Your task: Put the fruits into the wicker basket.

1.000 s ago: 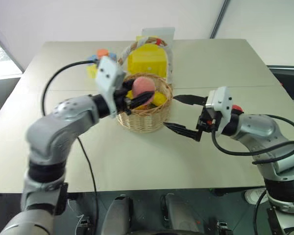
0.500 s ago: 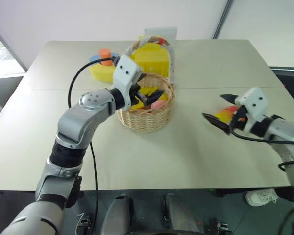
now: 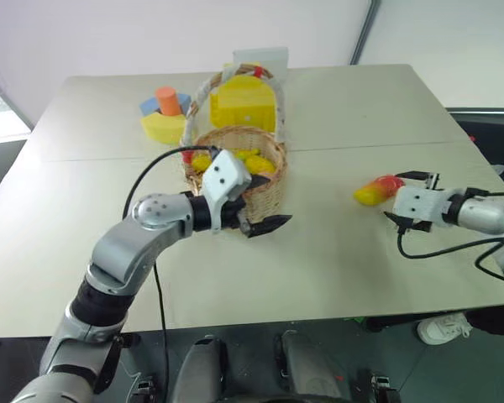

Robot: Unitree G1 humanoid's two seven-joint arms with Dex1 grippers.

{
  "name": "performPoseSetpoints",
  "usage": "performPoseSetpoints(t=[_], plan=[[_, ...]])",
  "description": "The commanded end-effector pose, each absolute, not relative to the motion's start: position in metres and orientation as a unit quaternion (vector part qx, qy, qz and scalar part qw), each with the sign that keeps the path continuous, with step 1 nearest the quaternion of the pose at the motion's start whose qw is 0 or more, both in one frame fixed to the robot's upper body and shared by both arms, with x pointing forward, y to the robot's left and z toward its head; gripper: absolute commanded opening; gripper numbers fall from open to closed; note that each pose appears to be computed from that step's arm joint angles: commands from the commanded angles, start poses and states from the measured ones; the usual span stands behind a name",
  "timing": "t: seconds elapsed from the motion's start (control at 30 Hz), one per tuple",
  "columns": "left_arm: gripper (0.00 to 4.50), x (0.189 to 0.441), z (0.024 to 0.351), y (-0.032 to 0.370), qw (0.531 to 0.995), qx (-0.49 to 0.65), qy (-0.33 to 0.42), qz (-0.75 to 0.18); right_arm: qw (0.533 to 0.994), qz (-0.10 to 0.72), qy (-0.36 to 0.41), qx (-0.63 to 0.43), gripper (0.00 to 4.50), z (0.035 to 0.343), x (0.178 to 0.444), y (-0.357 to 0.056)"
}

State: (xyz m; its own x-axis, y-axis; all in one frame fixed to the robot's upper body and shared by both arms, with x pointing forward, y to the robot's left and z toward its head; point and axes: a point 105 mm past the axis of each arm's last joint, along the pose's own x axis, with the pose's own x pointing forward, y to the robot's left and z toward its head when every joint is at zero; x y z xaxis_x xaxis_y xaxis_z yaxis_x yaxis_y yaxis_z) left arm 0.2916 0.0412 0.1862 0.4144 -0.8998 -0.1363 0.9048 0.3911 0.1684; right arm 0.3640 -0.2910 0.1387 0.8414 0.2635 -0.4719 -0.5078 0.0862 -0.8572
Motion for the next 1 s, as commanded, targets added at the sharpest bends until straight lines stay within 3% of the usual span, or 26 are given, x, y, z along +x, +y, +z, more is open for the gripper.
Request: performPoseSetpoints(t=[0.03,0.13,0.2,0.3,0.33,0.4,0.5,0.67,0.83,1.0], plan=[[4.47,0.289,0.199,0.042,0.838,0.113,-0.018,-0.534,0.714,0.255,0.081,-0.648,4.50,0.140,0.374,-0.292],[4.47,0.290,0.197,0.044,0.841,0.116,-0.016,-0.529,0.712,0.243,0.073,-0.655,4.50,0.141,0.383,-0.293],[4.50,0.291,0.196,0.047,0.844,0.116,-0.013,-0.523,0.714,0.243,0.072,-0.653,3.98,0.141,0.385,-0.294],[4.50,0.294,0.195,0.050,0.849,0.115,-0.012,-0.516,0.714,0.244,0.064,-0.653,2.71,0.143,0.387,-0.292],[4.50,0.294,0.195,0.052,0.850,0.114,-0.012,-0.514,0.713,0.244,0.059,-0.654,2.09,0.143,0.387,-0.291],[4.50,0.295,0.195,0.054,0.852,0.113,-0.011,-0.512,0.713,0.244,0.054,-0.655,1.46,0.144,0.386,-0.290],[4.50,0.299,0.195,0.063,0.861,0.110,-0.012,-0.497,0.711,0.236,0.032,-0.661,1.43,0.153,0.385,-0.288],[4.50,0.304,0.205,0.109,0.893,0.077,-0.027,-0.443,0.732,0.252,-0.066,-0.630,1.43,0.202,0.371,-0.251],[4.50,0.280,0.218,0.141,0.889,0.048,-0.048,-0.452,0.769,0.381,-0.162,-0.488,1.43,0.238,0.324,-0.167],[4.50,0.269,0.228,0.150,0.886,0.008,-0.055,-0.461,0.769,0.443,-0.196,-0.418,1.43,0.252,0.306,-0.110]])
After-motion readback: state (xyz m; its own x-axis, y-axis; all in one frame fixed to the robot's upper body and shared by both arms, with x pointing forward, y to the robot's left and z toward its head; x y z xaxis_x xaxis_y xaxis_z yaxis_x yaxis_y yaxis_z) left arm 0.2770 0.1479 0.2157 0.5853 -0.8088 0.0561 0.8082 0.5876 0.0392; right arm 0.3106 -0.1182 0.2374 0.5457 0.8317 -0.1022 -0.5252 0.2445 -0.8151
